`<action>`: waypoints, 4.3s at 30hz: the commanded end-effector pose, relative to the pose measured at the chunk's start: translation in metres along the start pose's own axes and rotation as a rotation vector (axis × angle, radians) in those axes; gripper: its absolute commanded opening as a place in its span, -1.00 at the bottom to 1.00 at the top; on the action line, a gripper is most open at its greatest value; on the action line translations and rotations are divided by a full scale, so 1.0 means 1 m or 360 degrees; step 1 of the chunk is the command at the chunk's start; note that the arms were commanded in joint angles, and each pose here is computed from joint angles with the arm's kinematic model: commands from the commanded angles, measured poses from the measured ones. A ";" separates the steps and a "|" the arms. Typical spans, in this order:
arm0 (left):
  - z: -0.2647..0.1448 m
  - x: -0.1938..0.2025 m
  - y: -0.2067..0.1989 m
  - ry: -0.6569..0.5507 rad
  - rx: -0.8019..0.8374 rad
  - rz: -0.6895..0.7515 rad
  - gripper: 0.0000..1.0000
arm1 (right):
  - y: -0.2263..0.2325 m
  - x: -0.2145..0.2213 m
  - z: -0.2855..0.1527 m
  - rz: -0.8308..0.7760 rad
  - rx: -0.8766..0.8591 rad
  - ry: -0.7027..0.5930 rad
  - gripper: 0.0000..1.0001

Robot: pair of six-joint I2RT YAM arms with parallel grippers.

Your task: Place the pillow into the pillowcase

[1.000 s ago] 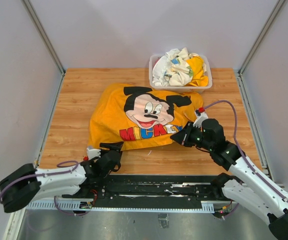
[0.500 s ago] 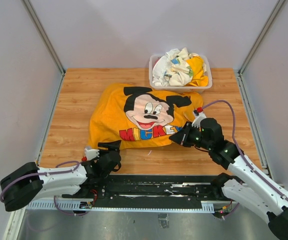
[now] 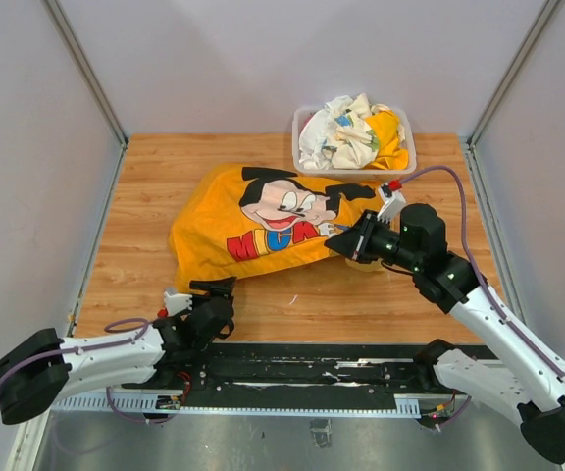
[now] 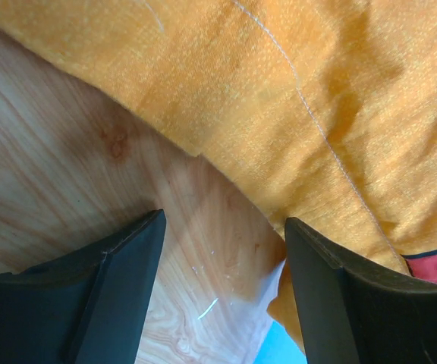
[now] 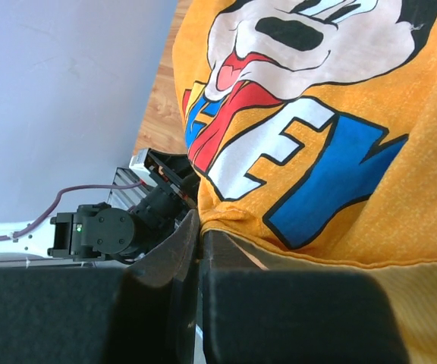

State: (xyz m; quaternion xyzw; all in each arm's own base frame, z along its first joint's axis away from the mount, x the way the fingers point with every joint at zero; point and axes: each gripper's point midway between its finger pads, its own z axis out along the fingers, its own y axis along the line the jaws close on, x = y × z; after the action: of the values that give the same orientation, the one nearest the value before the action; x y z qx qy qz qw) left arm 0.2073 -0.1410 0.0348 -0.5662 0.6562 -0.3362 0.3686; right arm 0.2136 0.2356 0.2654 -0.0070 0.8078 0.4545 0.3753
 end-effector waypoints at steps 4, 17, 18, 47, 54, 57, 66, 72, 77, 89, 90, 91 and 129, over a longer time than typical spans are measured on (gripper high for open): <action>0.008 -0.025 0.033 -0.0189 -0.0127 0.0188 0.51 | 0.033 -0.020 -0.009 -0.0045 -0.0177 -0.0068 -0.99; 0.016 -0.022 0.017 -0.0214 0.0057 0.0047 0.53 | 0.024 -0.005 -0.014 -0.0042 -0.0176 -0.0032 -0.99; 0.016 -0.019 0.014 -0.0199 0.0078 0.0057 0.52 | 0.023 -0.004 -0.014 -0.0049 -0.0175 -0.0029 -0.99; 0.031 -0.026 0.012 -0.0324 0.0230 -0.0037 -0.34 | 0.003 0.013 -0.026 -0.0111 -0.0136 -0.0068 -0.99; 0.029 -0.023 0.009 -0.0288 0.0246 -0.0021 -0.99 | -0.004 0.018 -0.021 -0.0097 -0.0119 -0.0044 -0.99; 0.027 -0.021 0.003 -0.0277 0.0263 -0.0007 -1.00 | -0.005 0.018 -0.021 -0.0099 -0.0115 -0.0047 -0.99; 0.007 -0.015 -0.025 -0.0223 0.0223 0.0140 -0.99 | -0.004 0.017 -0.024 -0.0095 -0.0114 -0.0060 -0.99; -0.016 -0.029 -0.046 -0.0221 0.0209 0.0166 -1.00 | -0.005 0.015 -0.023 -0.0106 -0.0098 -0.0079 -0.99; -0.038 -0.037 -0.076 -0.0219 0.0193 0.0221 -0.99 | -0.005 0.006 -0.026 -0.0150 -0.0065 -0.0116 -0.99; -0.113 -0.083 -0.201 -0.0400 0.0421 0.0331 -0.99 | 0.010 -0.042 -0.036 -0.0322 0.0055 -0.0308 -0.99; -0.120 -0.087 -0.214 -0.0425 0.0443 0.0353 -1.00 | 0.014 -0.048 -0.037 -0.0341 0.0057 -0.0324 -0.99; -0.126 -0.090 -0.224 -0.0447 0.0453 0.0371 -0.99 | 0.018 -0.053 -0.036 -0.0352 0.0058 -0.0332 -0.99; -0.081 -0.094 -0.482 -0.0363 0.0779 0.1056 -0.99 | 0.083 -0.186 -0.030 -0.0651 0.0211 -0.0528 -0.99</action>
State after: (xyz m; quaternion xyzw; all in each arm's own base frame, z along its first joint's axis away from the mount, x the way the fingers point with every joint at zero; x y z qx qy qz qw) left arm 0.3861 -0.0941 0.4458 -0.3110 0.6851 -0.2182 0.6216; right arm 0.2952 0.2103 0.4258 -0.0715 0.7741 0.3117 0.5464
